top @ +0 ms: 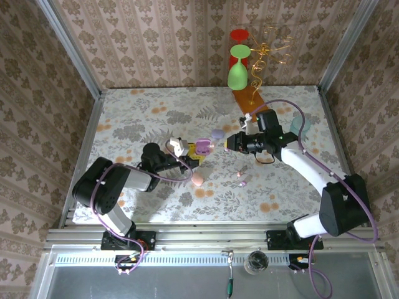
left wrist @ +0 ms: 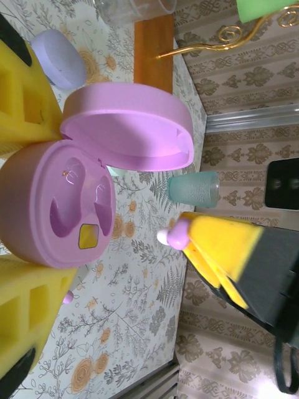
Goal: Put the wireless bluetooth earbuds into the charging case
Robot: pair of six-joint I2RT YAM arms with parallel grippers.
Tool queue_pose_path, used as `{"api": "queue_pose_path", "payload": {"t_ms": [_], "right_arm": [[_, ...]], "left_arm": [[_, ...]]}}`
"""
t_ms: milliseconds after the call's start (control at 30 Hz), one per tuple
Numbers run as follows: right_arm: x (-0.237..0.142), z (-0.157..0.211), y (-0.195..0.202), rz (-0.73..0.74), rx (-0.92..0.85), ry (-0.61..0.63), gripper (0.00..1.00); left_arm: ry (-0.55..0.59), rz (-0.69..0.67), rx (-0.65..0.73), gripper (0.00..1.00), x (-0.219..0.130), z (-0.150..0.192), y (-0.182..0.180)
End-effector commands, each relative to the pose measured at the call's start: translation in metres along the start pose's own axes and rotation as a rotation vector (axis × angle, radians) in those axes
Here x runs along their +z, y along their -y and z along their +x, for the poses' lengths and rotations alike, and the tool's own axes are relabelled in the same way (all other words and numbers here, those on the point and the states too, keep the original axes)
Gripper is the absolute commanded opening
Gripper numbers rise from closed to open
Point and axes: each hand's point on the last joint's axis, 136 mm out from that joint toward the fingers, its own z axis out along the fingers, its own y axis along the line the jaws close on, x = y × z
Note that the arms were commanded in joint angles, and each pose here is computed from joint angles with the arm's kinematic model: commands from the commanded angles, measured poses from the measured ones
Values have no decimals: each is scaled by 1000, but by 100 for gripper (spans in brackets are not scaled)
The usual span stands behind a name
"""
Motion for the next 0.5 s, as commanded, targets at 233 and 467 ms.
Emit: {"api": "queue_pose_path", "payload": {"t_ms": [233,467], "right_arm": [[7,15,-70,-141,-255,-52,24],[20,19,-63,-130,-247,-91,24]], "left_arm": [[43,94,96,35,8,-15,18],[53,130,93,33,7,-20,25]]}}
